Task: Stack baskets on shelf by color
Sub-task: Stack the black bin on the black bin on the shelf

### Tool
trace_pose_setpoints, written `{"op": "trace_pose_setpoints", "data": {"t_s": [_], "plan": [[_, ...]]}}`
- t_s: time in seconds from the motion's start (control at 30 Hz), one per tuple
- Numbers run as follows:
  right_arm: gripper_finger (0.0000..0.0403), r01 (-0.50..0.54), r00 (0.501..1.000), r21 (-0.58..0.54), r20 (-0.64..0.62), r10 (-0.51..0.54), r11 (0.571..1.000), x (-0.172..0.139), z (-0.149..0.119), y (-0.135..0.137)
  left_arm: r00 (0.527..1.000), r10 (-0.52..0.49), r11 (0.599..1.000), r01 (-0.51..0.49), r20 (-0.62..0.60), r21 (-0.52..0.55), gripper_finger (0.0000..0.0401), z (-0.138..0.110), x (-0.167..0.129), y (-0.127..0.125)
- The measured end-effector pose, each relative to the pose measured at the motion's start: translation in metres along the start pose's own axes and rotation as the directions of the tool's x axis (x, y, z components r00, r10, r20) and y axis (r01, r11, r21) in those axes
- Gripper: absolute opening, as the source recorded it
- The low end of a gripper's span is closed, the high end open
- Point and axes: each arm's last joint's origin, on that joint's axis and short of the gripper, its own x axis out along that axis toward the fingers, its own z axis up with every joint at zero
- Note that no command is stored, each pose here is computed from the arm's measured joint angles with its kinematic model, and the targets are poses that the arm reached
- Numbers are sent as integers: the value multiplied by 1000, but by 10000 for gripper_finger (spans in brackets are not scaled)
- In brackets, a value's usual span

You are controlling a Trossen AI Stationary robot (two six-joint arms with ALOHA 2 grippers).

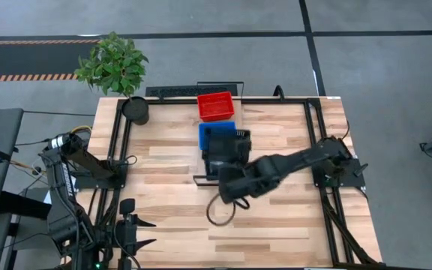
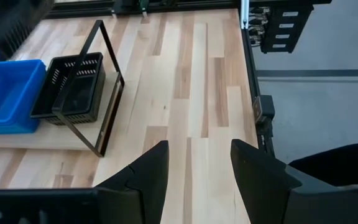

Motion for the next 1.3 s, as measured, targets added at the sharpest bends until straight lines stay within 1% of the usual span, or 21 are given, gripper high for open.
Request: {"op": "trace_pose_setpoints", "data": {"t_s": [0.03,0.07,0.1,0.17,0.2,0.23,0.3,0.37,0.47,0.6,0.7,0.83,0.87,0.97,1.3], "plan": [[3,-1,999,-39,-39,0,999,10,-2,1,1000,0,1000,0,0,0,163,0,0,0],[3,-24,997,-70,-71,19,997,19,-4,3,1000,0,1000,0,0,0,163,0,0,0],[3,-68,993,-86,-99,60,994,28,-5,4,1000,0,1000,0,0,0,163,0,0,0],[3,-164,980,-78,-123,154,983,39,-9,1,1000,-1,1000,1,0,-1,163,0,0,0],[3,-203,974,-59,-120,195,977,41,-10,-2,1000,-2,1000,2,0,0,163,0,-1,0],[3,-220,970,-44,-114,214,975,43,-12,-4,1000,-3,1000,3,0,1,163,0,-1,0],[3,-230,970,-29,-87,227,973,45,-15,-8,1000,-5,1000,5,1,7,163,-1,-2,-1],[3,-247,969,-20,-29,246,969,47,-16,-13,1000,-3,1000,3,-1,14,163,-2,-3,-1],[3,-345,938,4,47,344,939,49,-21,-23,1000,4,1000,-4,-6,16,163,-3,-3,0],[3,-416,909,68,52,414,907,60,-38,-39,1000,1,1000,-1,-6,15,163,-4,-4,0],[3,-490,869,103,128,477,865,61,-44,-50,1000,0,1000,0,-6,16,163,-4,-4,0],[3,-579,814,108,134,565,808,63,-49,-54,1000,17,999,-16,-16,34,163,-5,-4,2],[3,-590,806,104,133,577,800,64,-50,-54,1000,19,999,-19,-17,34,163,-5,-4,2],[3,-594,802,76,138,581,801,70,-46,-52,999,30,999,-29,-17,32,163,-6,-4,3],[3,-606,795,33,22,606,794,105,-41,-23,999,32,999,-32,-17,22,163,-6,-4,4]]}}
